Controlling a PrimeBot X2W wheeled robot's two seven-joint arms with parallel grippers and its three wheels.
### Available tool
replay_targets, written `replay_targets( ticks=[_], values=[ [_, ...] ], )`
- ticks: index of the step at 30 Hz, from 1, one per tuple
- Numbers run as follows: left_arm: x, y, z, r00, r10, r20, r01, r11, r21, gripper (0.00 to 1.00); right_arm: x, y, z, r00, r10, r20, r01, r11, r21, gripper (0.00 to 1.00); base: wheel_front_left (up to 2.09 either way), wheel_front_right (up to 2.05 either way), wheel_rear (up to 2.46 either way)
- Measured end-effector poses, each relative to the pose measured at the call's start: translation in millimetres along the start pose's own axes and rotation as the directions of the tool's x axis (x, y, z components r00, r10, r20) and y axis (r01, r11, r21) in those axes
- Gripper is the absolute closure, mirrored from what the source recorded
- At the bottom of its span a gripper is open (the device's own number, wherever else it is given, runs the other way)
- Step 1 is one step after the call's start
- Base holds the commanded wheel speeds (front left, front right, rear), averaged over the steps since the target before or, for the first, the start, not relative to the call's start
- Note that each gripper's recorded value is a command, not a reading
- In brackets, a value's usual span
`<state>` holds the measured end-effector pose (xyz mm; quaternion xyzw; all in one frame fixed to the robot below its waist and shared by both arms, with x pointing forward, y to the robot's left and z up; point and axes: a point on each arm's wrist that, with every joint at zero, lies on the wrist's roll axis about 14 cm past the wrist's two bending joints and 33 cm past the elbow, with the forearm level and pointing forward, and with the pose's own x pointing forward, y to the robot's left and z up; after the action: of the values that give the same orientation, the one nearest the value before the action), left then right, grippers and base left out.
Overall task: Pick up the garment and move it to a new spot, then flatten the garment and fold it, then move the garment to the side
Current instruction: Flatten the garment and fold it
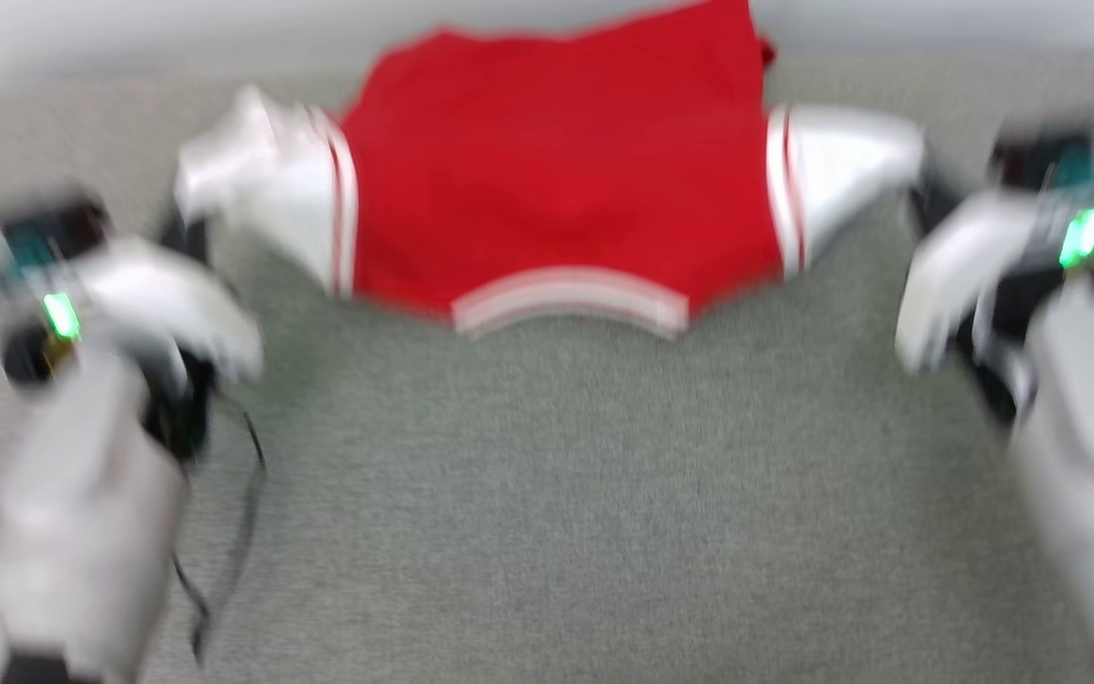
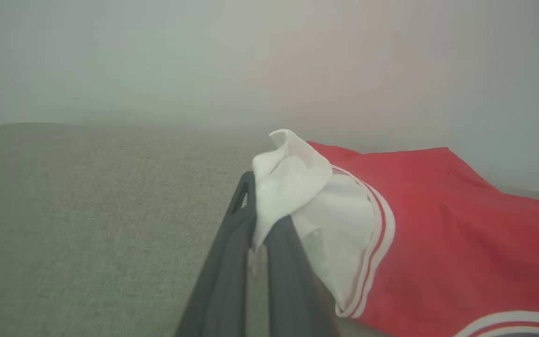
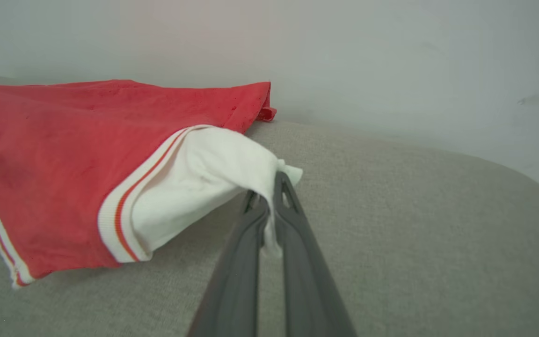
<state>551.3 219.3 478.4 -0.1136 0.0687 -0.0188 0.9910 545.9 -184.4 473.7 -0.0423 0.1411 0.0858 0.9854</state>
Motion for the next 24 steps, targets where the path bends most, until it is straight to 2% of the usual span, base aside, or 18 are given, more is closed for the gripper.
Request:
replay_targets(
  ticks=[7,16,20,24],
  values=[
    [-98,25,-46,0.993,0.094,-0.076,-0.095,0.995,-0.012,1.00,-81,9,-58,0.995,0.005,-0.096,0.003,0.996,0.088,1.00,0.00,0.00,0.00],
    [-197,46,-67,0.977,0.177,-0.120,-0.175,0.984,0.031,1.00,-179,22,-117,0.973,0.004,-0.230,0.038,0.984,0.174,1.00,0.00,0.00,0.00],
    [-233,40,-78,0.963,0.201,-0.177,-0.202,0.979,0.015,1.00,-214,29,-140,0.951,0.005,-0.309,0.057,0.980,0.191,1.00,0.00,0.00,0.00],
    [-256,33,-82,0.953,0.219,-0.208,-0.227,0.974,-0.014,1.00,-242,42,-162,0.910,0.033,-0.412,0.061,0.975,0.212,1.00,0.00,0.00,0.00]
  ],
)
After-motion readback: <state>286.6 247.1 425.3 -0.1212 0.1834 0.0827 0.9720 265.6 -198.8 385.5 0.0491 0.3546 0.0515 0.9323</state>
